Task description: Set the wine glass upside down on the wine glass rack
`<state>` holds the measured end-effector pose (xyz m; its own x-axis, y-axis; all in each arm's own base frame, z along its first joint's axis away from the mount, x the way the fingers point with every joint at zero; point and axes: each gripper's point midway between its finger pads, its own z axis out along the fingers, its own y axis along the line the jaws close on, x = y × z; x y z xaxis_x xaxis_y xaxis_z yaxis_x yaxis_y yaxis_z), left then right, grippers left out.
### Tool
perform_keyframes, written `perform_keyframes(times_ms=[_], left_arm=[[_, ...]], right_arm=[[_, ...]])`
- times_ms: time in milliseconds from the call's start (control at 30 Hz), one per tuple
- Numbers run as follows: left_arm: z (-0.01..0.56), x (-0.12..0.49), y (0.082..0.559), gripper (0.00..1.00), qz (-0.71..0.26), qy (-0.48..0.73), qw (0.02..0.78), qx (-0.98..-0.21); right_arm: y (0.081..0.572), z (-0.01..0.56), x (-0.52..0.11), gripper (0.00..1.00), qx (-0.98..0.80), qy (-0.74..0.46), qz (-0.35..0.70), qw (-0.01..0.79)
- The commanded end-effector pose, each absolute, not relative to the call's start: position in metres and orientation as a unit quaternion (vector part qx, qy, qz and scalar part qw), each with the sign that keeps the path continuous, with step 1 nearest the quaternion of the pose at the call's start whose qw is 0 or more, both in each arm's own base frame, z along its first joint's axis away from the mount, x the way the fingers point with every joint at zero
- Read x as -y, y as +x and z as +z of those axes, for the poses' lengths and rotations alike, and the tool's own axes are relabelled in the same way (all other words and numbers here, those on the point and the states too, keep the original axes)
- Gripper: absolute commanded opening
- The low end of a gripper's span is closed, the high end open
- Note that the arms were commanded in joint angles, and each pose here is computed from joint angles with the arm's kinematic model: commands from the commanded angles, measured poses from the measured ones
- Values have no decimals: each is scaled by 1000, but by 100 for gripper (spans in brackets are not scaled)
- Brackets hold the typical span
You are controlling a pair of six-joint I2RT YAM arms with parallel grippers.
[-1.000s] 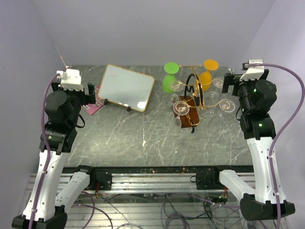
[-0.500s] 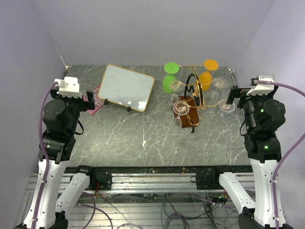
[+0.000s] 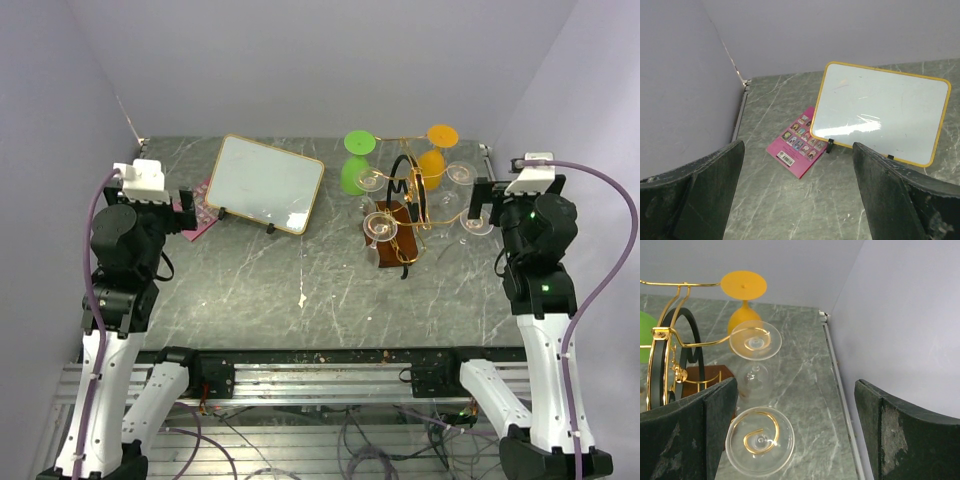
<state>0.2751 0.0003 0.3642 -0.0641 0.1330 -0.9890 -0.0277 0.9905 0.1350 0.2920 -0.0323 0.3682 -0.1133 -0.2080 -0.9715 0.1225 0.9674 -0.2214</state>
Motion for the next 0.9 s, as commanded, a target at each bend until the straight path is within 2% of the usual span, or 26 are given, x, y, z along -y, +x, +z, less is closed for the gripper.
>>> perform_keyframes(times_ms=[0, 867], left_arm=[[372, 0, 273, 99, 51, 31, 691, -721], [372, 1, 278, 99, 48, 31, 681, -730]], right_arm=[[282, 380, 37, 100, -724, -16, -128, 677], [278, 376, 48, 100, -726, 4, -141, 673]])
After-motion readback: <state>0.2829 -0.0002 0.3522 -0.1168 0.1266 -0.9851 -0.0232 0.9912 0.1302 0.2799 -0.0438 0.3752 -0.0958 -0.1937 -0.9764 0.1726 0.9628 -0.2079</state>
